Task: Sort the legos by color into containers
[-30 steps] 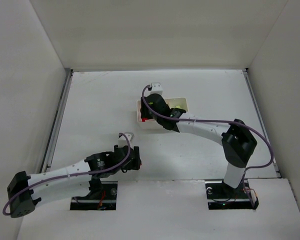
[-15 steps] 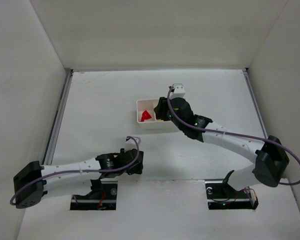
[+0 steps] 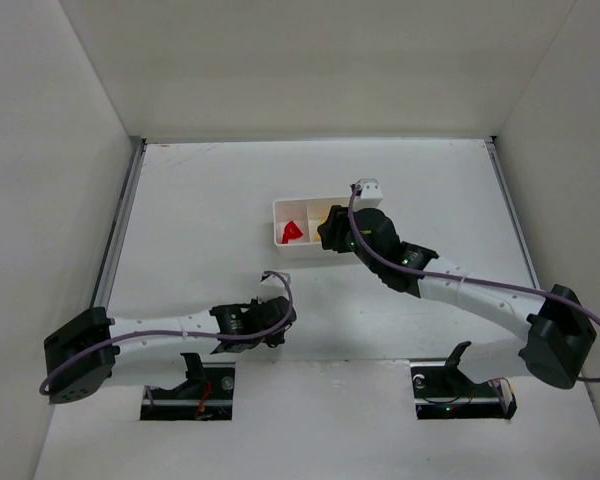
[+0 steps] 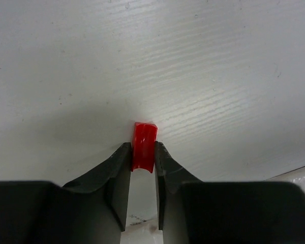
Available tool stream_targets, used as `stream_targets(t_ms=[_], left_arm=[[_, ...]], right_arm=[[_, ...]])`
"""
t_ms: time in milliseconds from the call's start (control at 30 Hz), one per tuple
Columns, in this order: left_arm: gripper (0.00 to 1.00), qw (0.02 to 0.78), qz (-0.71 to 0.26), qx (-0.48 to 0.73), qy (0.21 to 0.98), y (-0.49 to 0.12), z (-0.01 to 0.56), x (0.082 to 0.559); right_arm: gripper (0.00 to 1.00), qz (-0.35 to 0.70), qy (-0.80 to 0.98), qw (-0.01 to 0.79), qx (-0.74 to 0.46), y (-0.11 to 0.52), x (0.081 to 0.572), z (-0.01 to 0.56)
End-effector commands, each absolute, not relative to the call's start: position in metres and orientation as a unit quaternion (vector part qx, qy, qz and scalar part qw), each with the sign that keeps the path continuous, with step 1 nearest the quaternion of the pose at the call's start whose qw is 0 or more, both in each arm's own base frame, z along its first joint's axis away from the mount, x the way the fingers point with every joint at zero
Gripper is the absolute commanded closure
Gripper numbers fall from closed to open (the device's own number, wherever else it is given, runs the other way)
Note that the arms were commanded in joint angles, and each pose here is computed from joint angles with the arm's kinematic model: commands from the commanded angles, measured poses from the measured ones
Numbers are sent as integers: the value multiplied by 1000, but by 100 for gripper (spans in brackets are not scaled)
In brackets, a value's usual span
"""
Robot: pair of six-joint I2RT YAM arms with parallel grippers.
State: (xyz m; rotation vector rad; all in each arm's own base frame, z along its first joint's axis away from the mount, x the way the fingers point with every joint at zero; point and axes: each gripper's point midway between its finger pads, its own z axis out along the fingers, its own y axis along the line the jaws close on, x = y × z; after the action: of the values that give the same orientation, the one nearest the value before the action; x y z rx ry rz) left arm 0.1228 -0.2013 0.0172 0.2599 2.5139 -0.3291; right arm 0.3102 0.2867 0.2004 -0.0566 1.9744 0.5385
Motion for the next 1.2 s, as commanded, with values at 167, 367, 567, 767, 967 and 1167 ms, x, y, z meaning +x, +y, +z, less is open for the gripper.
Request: stream_targets(t_ms=[167,367,567,767,967,1167], left_arm=[[88,357,-168,53,917,-213,80,149],[87,473,-230,-33,850,-225,172,222],[86,535,-234,-65,809,-244,214,302],[78,521,-201,-62,828,-258,197,364],[53,527,-170,-71,830,-251,193,369],[49,561,-177,-77,805,-239,223,348]], right_arm=[[44,249,792,557,7,258,305,227],[44,256,793,552,30,230,282,210],[44,260,797,543,43,210,261,194],[44,266,801,534,46,202,248,178],[44,281,793,539,47,198,240,180],[44,282,792,540,44,197,238,180]])
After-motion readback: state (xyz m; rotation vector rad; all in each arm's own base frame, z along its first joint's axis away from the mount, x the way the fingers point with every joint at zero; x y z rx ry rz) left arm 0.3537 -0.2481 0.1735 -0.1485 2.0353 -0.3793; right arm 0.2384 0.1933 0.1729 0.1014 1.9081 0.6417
